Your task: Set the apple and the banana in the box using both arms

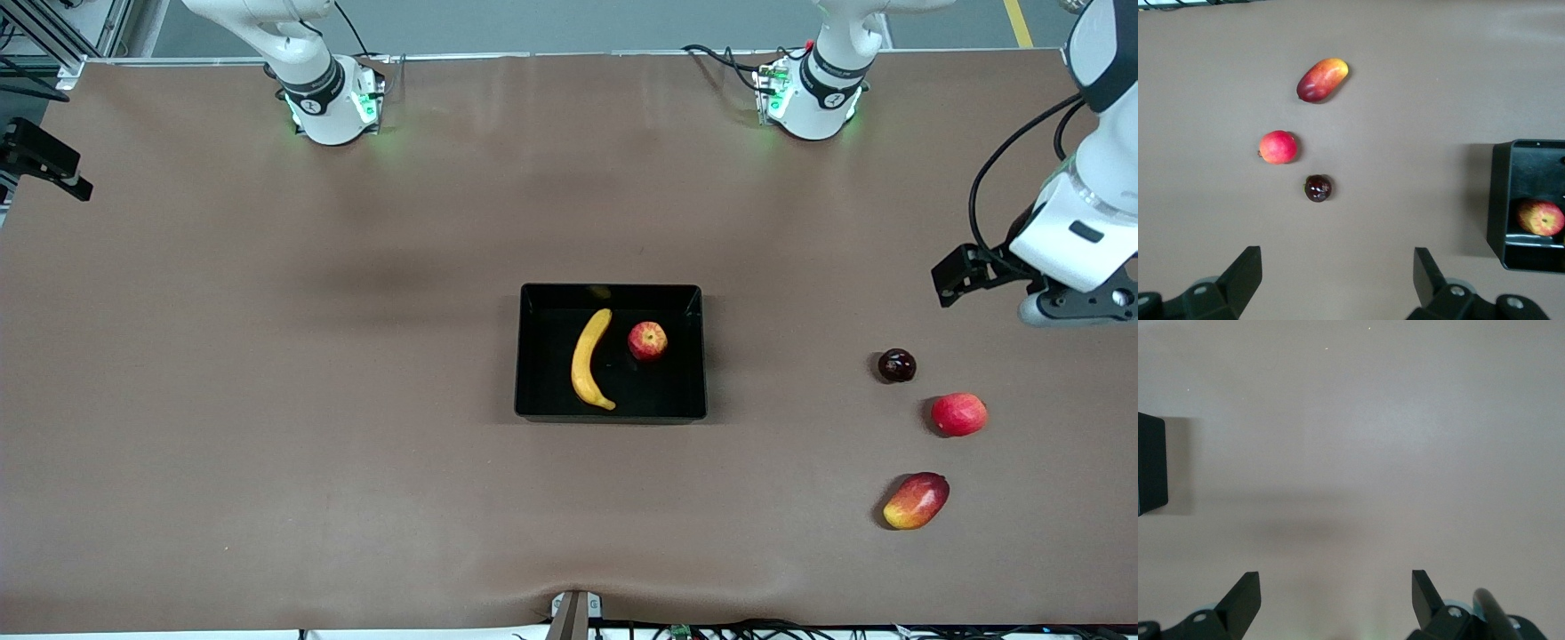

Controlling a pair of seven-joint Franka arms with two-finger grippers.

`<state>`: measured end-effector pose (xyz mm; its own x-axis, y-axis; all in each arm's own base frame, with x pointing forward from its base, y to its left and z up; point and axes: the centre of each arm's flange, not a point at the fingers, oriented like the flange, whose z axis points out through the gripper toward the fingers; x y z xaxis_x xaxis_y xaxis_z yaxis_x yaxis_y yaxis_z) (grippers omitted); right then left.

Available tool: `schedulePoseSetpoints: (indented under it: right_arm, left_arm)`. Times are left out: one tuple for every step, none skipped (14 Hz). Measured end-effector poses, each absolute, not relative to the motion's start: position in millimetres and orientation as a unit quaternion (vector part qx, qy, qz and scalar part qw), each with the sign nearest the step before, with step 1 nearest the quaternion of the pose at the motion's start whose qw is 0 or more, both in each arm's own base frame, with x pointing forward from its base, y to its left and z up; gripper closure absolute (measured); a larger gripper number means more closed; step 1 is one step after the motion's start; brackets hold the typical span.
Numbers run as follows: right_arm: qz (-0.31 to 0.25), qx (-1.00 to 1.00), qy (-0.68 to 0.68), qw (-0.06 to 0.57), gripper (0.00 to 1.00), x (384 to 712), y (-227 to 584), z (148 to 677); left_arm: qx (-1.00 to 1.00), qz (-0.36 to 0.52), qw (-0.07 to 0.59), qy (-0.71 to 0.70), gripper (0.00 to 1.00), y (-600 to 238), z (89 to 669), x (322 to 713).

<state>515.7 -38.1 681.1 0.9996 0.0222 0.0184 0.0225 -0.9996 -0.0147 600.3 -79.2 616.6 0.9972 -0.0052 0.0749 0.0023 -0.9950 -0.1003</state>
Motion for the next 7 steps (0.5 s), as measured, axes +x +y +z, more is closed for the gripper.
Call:
schedulePoseSetpoints:
  right_arm:
    - [-0.009, -1.000, -0.012, 0.007, 0.00, 515.7, -37.4, 681.0]
    - [-0.008, -1.000, -0.012, 0.008, 0.00, 515.6, -37.4, 680.9]
    - [-0.008, -1.000, -0.012, 0.008, 0.00, 515.6, -37.5, 680.9]
    - [-0.008, -1.000, -0.012, 0.008, 0.00, 515.6, -37.5, 680.9]
    - [-0.008, -1.000, -0.012, 0.008, 0.00, 515.6, -37.5, 680.9]
    - [-0.008, -1.000, -0.012, 0.008, 0.00, 515.6, -37.4, 680.9]
    - [-0.008, -1.000, -0.012, 0.008, 0.00, 515.6, -37.4, 681.0]
  left_arm:
    - [-0.998, -0.036, 0.048, -0.004, 0.00, -74.2, 617.5, 596.1]
    - [-0.998, -0.034, 0.046, -0.007, 0.00, -70.1, 617.4, 592.5]
    - [-0.999, -0.032, 0.042, -0.010, 0.00, -68.0, 617.7, 588.9]
    - [-0.999, -0.030, 0.041, -0.011, 0.00, -67.0, 617.6, 585.5]
    - [-0.999, -0.030, 0.040, -0.012, 0.00, -66.0, 618.5, 582.1]
    - [-0.999, -0.030, 0.041, -0.013, 0.00, -65.0, 619.8, 578.4]
    - [-0.999, -0.030, 0.042, -0.014, 0.00, -63.8, 621.4, 573.9]
